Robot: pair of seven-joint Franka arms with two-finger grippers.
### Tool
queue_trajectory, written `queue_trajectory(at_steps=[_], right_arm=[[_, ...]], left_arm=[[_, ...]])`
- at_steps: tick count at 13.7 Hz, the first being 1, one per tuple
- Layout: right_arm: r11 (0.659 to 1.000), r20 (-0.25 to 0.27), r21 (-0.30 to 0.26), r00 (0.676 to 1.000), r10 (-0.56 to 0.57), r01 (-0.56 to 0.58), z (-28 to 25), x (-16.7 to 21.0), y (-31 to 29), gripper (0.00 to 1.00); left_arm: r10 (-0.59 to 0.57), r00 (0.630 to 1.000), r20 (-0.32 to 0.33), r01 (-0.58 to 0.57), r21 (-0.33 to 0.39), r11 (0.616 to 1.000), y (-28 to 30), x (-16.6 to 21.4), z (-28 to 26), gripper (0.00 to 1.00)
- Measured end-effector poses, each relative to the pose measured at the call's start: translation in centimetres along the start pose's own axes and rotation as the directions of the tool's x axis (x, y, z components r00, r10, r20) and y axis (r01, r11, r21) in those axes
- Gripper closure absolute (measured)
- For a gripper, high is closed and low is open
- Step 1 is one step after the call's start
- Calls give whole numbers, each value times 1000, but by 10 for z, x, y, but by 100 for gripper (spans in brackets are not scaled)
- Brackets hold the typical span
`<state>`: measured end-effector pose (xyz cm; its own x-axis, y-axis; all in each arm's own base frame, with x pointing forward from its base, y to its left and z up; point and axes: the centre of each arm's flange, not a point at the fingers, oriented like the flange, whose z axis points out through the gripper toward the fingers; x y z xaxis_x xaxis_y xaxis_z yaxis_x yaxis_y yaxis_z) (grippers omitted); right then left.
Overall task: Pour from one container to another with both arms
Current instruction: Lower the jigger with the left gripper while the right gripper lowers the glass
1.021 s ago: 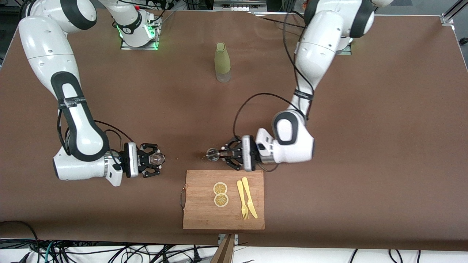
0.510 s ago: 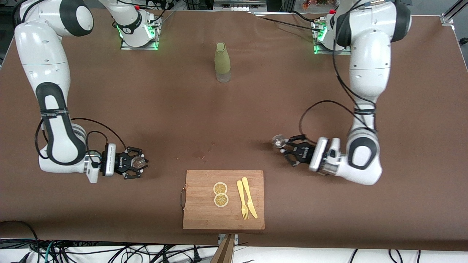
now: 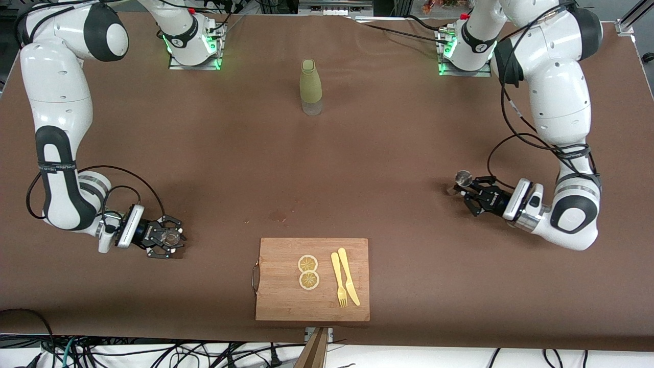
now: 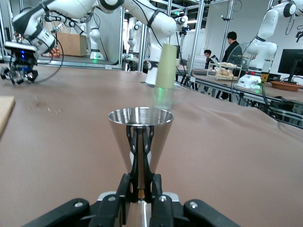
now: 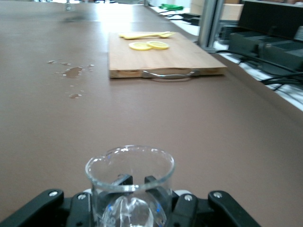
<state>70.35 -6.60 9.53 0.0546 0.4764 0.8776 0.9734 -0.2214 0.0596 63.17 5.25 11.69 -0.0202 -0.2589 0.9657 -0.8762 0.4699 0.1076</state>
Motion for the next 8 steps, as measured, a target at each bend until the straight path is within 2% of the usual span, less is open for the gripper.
queue_trajectory(at_steps=[2, 4, 6, 8], right_arm=[[998, -26, -59, 1000, 14, -16, -4, -3, 2, 78], [996, -43, -79, 999, 32, -35, -3, -7, -1, 78], [997, -54, -66, 998, 46, -49, 0, -12, -7, 78], [998, -89, -29, 995, 52, -55, 4, -11, -13, 79]], left_arm=[[-5, 1000, 8, 5, 32, 999, 28, -17, -32, 79], [18, 1000, 15, -19, 64, 998, 40, -19, -53, 79], [56, 998, 23, -57, 72, 996, 42, -18, -59, 79], [83, 996, 44, -87, 91, 992, 47, -24, -66, 79]])
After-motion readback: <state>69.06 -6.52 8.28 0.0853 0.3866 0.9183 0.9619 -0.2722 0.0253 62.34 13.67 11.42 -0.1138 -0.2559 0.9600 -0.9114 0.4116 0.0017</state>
